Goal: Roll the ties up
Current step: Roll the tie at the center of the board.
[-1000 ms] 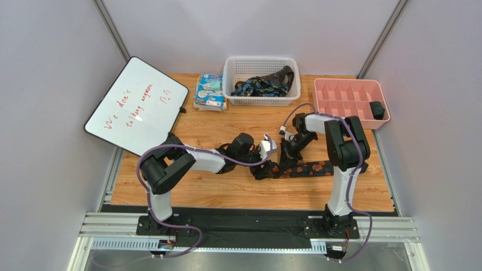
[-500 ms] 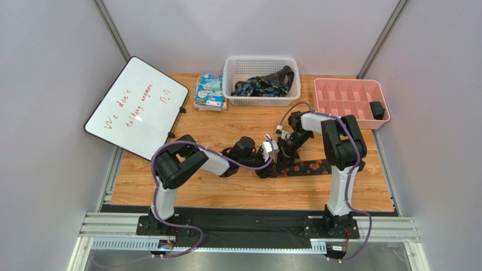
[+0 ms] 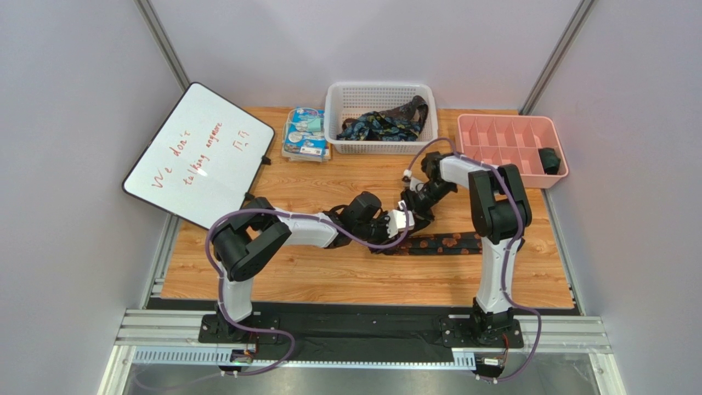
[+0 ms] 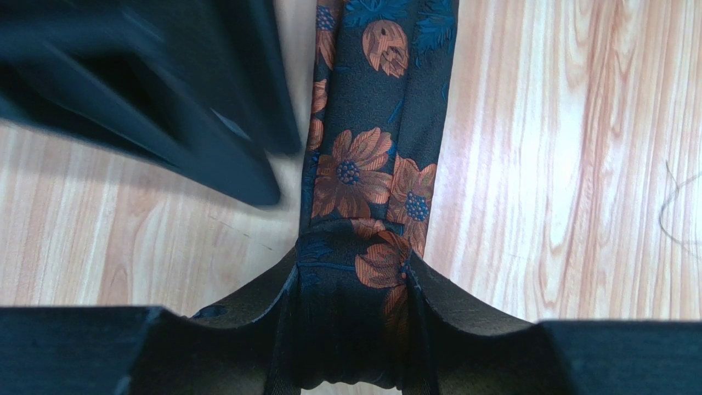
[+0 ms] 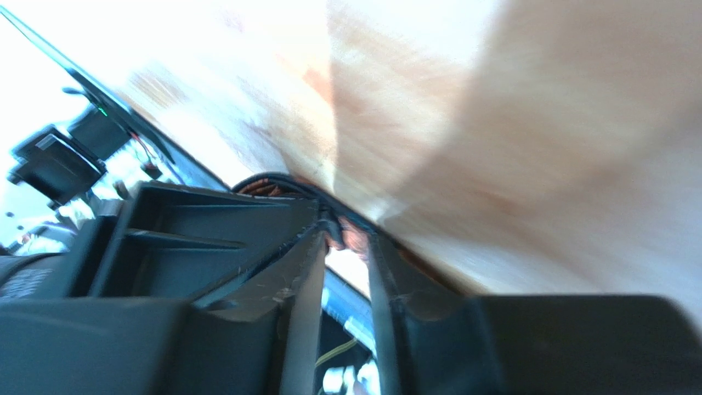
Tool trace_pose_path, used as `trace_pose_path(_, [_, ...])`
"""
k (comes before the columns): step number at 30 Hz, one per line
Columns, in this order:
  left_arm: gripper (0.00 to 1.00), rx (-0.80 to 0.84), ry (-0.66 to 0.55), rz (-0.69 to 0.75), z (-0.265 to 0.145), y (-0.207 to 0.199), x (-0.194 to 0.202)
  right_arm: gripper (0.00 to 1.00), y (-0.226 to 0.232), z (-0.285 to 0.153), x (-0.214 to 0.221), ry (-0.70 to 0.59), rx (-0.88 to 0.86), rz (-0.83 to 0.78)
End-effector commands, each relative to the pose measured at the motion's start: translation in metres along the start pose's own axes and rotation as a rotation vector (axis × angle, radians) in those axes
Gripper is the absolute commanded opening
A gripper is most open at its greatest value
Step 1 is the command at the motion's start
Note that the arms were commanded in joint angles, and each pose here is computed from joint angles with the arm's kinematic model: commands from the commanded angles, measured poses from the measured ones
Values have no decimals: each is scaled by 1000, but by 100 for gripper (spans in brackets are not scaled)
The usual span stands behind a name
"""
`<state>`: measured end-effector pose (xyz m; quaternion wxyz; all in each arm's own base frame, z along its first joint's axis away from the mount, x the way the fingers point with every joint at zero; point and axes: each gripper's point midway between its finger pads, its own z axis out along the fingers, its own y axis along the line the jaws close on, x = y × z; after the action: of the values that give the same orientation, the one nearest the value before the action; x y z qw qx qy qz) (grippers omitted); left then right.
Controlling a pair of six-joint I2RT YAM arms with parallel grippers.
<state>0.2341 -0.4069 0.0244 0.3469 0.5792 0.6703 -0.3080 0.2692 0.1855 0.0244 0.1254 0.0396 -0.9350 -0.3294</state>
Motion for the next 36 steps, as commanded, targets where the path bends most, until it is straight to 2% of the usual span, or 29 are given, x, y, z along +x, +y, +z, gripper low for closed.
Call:
trace_pose_path(1, [16, 75, 260, 26, -14, -25, 48, 37, 8, -50, -20, -144, -80, -95])
trace_pose_path(6, [16, 125, 358, 21, -9, -36, 64, 46, 28, -55, 5, -126, -245, -78])
trace_pose_path(12, [24, 103, 413, -2, 0, -29, 67, 45, 34, -38, 22, -74, -346, -46])
trace_pose_path(14, [24, 76, 429, -14, 3, -24, 68, 45, 36, -35, 24, -65, -349, -55])
trace_pose_path(17, [18, 24, 465, -37, 5, -15, 75, 42, 30, -32, 16, -64, -328, -54])
trace_pose_path(24, [12, -71, 532, -80, -16, 5, 94, 41, 11, -48, -8, -122, -246, -62])
trace_pose_path(29, [13, -57, 521, -74, -19, 6, 92, 41, 25, -48, -15, -116, -309, -57])
trace_pose_path(36, [13, -20, 511, -121, -9, 1, 86, 41, 34, -30, 1, -87, -362, -66])
